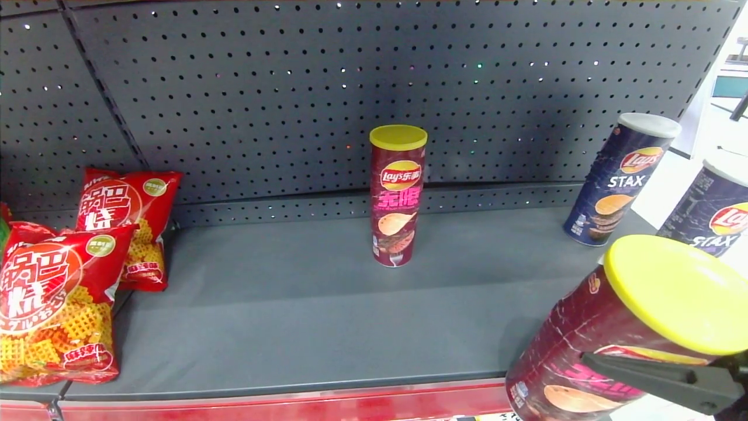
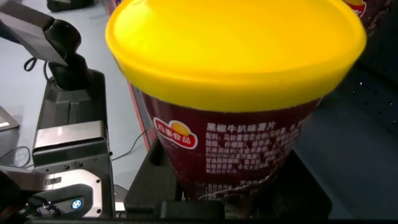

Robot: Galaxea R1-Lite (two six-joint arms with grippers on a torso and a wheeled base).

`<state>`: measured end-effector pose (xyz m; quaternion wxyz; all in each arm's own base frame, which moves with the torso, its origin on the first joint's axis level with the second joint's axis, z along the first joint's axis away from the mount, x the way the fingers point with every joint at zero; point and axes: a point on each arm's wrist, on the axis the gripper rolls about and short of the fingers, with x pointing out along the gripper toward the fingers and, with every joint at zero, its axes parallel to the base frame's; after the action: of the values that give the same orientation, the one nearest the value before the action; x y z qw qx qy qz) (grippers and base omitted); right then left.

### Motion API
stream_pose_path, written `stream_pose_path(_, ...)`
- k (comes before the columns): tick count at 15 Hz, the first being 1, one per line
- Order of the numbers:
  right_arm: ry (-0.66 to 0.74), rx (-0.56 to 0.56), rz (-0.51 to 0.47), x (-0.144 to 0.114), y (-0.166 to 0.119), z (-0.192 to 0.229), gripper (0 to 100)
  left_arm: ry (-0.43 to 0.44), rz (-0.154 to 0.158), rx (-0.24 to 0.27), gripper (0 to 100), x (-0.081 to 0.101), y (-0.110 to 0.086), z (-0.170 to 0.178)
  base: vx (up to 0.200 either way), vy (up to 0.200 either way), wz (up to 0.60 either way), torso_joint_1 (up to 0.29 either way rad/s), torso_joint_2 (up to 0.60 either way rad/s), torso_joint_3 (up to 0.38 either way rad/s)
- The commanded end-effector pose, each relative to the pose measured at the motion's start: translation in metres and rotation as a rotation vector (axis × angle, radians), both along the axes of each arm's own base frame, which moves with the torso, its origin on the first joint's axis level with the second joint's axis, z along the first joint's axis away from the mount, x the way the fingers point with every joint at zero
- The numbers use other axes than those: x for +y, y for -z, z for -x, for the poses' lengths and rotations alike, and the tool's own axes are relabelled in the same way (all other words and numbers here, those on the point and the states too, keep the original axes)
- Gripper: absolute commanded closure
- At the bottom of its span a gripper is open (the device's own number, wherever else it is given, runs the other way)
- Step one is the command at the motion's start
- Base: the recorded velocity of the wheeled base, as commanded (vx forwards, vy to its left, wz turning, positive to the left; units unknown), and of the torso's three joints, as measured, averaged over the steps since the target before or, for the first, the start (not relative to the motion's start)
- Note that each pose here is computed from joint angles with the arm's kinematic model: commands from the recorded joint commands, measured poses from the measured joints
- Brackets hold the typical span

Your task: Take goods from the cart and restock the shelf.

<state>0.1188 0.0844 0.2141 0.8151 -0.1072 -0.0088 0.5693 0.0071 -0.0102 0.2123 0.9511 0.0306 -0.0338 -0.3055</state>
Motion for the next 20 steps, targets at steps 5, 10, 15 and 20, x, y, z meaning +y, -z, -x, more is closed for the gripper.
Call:
stream_pose_path(5, -0.003, 0.004, 0.002, 0.003, -0.001, -0.005, 100, 0.237, -0.124, 0.059, 0, -0.039, -0.019, -0.098, 0.0, 0.0, 0.0, 0.0, 0.0, 0.0)
stream_pose_path(10, -0.011, 0.015, 0.01, 0.006, 0.0, -0.007, 100, 0.334, -0.143, 0.072, 0, -0.049, -0.019, -0.14, 0.0, 0.0, 0.0, 0.0, 0.0, 0.0)
stream_pose_path(15, 0.0, 0.007, 0.006, 0.011, -0.006, -0.016, 100, 0.339, -0.134, 0.028, 0, -0.067, -0.001, -0.201, 0.0, 0.0, 0.0, 0.0, 0.0, 0.0)
stream_pose_path(20, -0.006, -0.011, -0.003, 0.02, -0.017, -0.027, 100, 0.417, -0.124, -0.027, 0, -0.096, 0.017, -0.254, 0.0, 0.0, 0.0, 0.0, 0.0, 0.0)
